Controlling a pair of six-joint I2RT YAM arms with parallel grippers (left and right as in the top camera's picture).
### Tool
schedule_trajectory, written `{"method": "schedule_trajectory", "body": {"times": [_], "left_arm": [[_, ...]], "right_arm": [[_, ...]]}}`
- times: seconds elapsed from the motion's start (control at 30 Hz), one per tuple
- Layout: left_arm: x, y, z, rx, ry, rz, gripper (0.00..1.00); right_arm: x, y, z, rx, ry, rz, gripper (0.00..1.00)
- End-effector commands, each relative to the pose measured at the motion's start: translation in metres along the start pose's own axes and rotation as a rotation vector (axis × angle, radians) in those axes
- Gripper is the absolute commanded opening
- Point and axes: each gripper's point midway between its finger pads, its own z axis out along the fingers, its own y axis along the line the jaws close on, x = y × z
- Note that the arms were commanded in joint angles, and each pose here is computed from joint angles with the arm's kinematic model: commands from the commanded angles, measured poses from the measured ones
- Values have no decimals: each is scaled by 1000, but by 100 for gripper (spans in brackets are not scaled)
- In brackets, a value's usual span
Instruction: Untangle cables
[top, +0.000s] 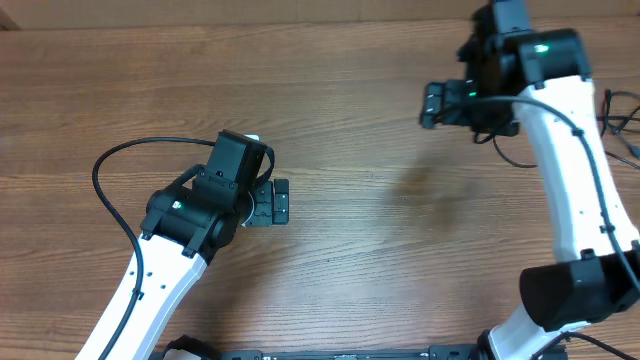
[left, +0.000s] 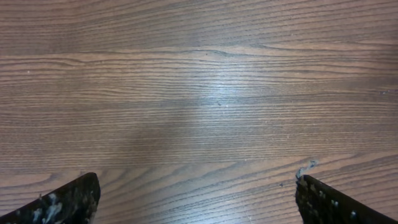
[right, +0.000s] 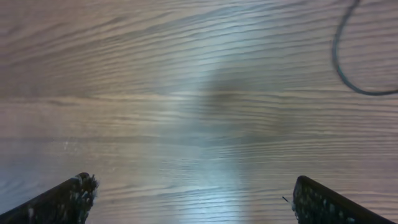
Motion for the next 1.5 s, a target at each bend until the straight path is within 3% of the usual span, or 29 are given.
{"method": "schedule_trajectory", "body": {"times": [0.0, 0.4, 1.47], "left_arm": [[-2, 1, -1, 4, -6, -16, 100], [-2, 1, -1, 4, -6, -16, 99], [-2, 1, -2, 4, -6, -16, 99]], "right_arm": [[4, 22, 3, 17, -14, -41, 100], [5, 77, 2, -103, -55, -142, 100], [5, 77, 2, -102, -55, -142, 100]]}}
